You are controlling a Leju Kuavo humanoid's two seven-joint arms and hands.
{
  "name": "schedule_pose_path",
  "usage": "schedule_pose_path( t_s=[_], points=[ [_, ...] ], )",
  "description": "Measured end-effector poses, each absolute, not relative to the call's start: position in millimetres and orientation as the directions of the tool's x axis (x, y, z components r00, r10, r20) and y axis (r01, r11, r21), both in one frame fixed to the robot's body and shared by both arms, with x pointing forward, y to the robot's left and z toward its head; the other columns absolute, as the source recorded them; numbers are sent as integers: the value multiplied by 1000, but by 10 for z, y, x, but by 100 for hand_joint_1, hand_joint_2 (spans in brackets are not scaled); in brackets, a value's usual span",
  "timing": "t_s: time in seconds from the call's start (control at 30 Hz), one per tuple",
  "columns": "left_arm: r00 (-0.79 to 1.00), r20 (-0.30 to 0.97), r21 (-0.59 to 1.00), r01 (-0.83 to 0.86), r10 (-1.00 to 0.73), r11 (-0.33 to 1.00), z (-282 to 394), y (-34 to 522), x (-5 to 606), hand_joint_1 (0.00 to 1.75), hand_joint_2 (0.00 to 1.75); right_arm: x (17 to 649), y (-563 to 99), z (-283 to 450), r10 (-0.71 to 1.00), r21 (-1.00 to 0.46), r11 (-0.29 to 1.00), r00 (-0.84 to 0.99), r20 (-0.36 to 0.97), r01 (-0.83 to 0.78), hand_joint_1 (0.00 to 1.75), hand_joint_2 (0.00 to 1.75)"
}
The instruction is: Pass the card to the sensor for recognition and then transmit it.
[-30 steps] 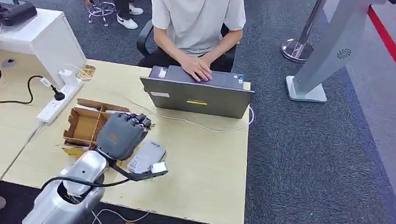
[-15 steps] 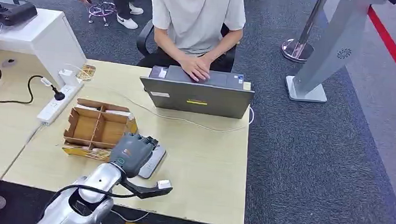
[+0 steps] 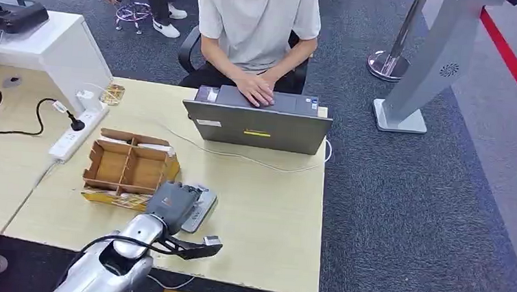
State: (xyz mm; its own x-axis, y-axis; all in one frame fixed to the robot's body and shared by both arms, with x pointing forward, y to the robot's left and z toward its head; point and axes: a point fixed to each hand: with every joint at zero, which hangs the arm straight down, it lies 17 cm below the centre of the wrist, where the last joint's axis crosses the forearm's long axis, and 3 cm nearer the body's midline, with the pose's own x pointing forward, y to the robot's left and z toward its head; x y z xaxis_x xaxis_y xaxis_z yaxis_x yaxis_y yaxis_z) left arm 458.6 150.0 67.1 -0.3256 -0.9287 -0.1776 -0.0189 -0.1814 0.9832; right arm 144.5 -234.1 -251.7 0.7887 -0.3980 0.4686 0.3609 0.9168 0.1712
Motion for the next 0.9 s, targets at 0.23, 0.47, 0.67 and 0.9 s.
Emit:
schedule_pose_path(
  t_s=[0.23,0.47,0.67,0.9],
  points=[
    [-303,-185,980,8,-935,-197,578,1597,4679,175,175,1433,-2332,-2525,-394,168,919,794,463,358,0,0],
    [-288,-143,984,-143,-947,-105,922,1626,4779,175,175,1409,-2317,-2535,-376,161,926,807,456,341,0,0],
    [-272,-137,901,-433,-953,-6,1844,1804,4836,175,175,1421,-2299,-2532,-358,158,934,813,459,321,0,0],
    [-227,-169,768,-640,-959,16,2679,2123,4867,175,175,1486,-2287,-2517,-342,157,940,815,468,304,0,0]
  ],
)
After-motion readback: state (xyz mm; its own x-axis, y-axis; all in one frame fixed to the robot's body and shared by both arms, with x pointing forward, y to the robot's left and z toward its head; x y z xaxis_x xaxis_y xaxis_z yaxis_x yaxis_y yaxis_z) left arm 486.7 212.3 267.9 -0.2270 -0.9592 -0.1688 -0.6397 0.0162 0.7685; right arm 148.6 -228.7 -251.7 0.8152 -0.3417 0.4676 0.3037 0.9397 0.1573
